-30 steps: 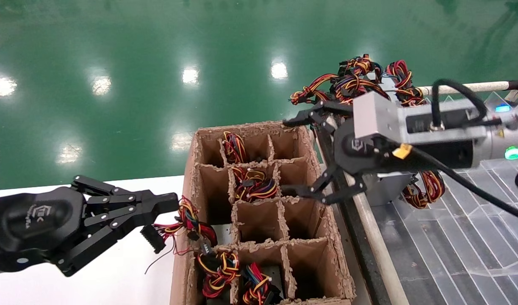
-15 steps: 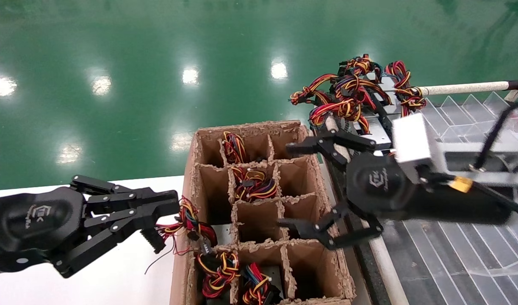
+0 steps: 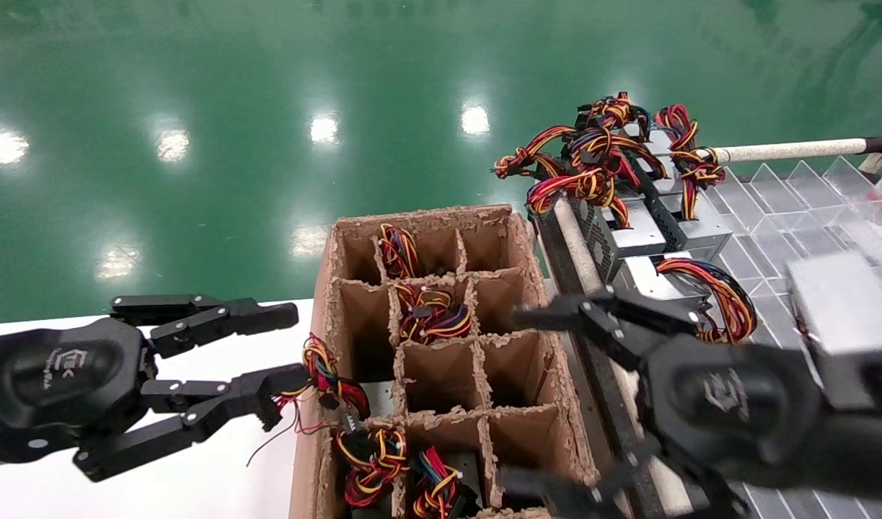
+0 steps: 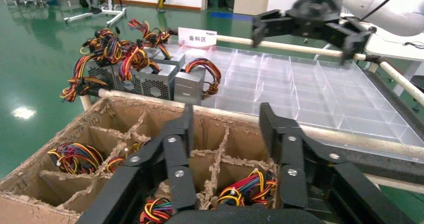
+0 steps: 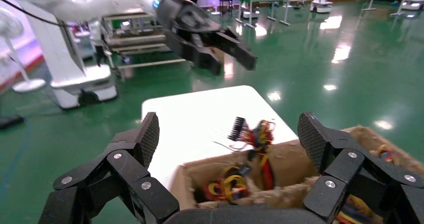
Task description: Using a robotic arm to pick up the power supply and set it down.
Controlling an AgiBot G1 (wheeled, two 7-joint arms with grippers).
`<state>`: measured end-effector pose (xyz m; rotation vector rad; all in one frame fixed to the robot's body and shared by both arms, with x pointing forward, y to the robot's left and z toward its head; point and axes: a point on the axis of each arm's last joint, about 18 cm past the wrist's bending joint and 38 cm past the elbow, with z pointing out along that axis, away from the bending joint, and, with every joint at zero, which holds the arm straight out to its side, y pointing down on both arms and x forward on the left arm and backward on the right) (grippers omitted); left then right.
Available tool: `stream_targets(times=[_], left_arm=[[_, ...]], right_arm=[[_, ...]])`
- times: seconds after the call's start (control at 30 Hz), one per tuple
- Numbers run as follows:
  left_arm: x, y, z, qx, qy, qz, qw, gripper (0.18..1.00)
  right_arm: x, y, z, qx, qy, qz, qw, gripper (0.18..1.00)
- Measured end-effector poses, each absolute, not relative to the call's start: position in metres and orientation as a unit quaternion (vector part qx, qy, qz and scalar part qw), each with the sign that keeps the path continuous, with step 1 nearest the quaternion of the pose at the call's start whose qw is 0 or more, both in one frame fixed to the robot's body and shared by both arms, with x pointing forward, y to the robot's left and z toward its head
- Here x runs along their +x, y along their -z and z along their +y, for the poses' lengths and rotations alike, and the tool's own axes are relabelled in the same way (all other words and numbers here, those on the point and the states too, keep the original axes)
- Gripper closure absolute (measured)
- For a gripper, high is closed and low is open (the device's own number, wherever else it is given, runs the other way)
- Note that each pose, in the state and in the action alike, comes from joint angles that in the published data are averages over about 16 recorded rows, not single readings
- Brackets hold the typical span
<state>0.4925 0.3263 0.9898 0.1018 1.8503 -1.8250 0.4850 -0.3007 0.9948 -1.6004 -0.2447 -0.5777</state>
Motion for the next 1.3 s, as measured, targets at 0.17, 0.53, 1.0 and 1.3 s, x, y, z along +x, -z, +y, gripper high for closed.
stream_targets(times=[0.17,0.53,1.0,1.3], left_arm=[[0.493,-0.99,0.326,0.038,0.676,0.686,0.267,0.659],[0.493,-0.99,0.326,0.038,0.676,0.686,0.267,0.404],[0.493,-0.99,0.326,0.038,0.676,0.686,0.267,0.219],[0.493,-0.99,0.326,0.038,0.676,0.686,0.267,0.185]], right_arm=[[0.472,-0.991,-0.302,-0.704,0.242,-0.102,0.66,0.179],[0.47,-0.99,-0.303,-0.704,0.24,-0.101,0.661,0.179],[0.474,-0.992,-0.302,-0.704,0.243,-0.102,0.659,0.179],[0.475,-0.992,-0.302,-0.705,0.244,-0.102,0.659,0.179]])
